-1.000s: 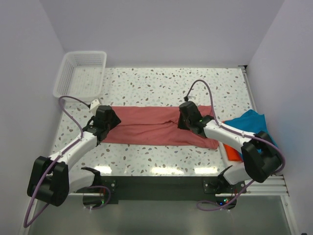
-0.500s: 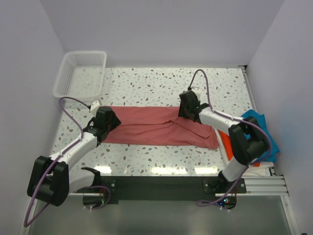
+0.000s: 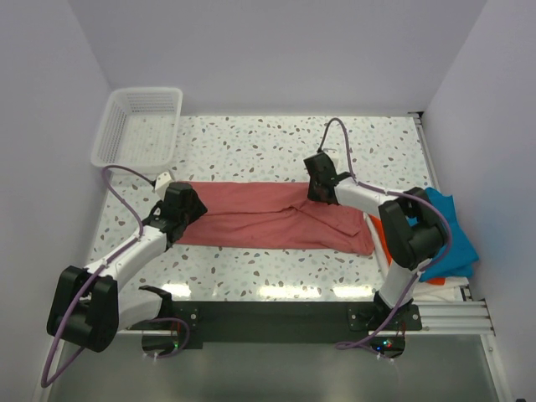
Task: Fold and stack the t-shirts
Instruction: Fold the tshirt
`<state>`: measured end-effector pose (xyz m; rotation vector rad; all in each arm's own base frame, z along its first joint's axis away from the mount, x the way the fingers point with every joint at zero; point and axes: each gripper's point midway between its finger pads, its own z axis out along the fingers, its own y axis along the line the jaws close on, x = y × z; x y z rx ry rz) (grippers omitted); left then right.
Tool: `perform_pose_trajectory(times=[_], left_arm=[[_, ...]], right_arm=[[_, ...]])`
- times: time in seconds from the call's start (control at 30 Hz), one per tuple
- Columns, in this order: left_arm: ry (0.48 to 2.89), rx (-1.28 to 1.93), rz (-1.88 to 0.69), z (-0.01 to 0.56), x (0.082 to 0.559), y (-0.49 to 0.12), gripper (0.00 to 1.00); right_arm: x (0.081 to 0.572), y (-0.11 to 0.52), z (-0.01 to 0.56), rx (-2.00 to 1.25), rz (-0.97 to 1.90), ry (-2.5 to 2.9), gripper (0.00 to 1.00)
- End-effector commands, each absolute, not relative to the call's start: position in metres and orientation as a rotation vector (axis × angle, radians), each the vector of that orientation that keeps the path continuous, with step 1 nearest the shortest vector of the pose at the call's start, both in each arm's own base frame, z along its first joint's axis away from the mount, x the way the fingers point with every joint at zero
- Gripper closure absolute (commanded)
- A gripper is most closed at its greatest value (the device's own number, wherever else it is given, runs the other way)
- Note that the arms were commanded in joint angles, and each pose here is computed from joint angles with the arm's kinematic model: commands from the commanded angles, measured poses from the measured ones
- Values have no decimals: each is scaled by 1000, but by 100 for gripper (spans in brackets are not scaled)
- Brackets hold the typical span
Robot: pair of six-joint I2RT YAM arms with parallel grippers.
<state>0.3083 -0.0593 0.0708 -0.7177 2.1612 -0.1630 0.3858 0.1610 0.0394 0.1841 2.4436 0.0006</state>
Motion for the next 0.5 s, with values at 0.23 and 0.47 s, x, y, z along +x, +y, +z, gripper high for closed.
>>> perform_pose_trajectory(times=[0.23,0.47], left_arm=[[2117,-706,-187,79,319,-61,38],[2119,-708,-186,76,317,-60,38]], right_arm=[[372,167,68,255,143,2382,100],[341,178,82,243,227,2358,100]])
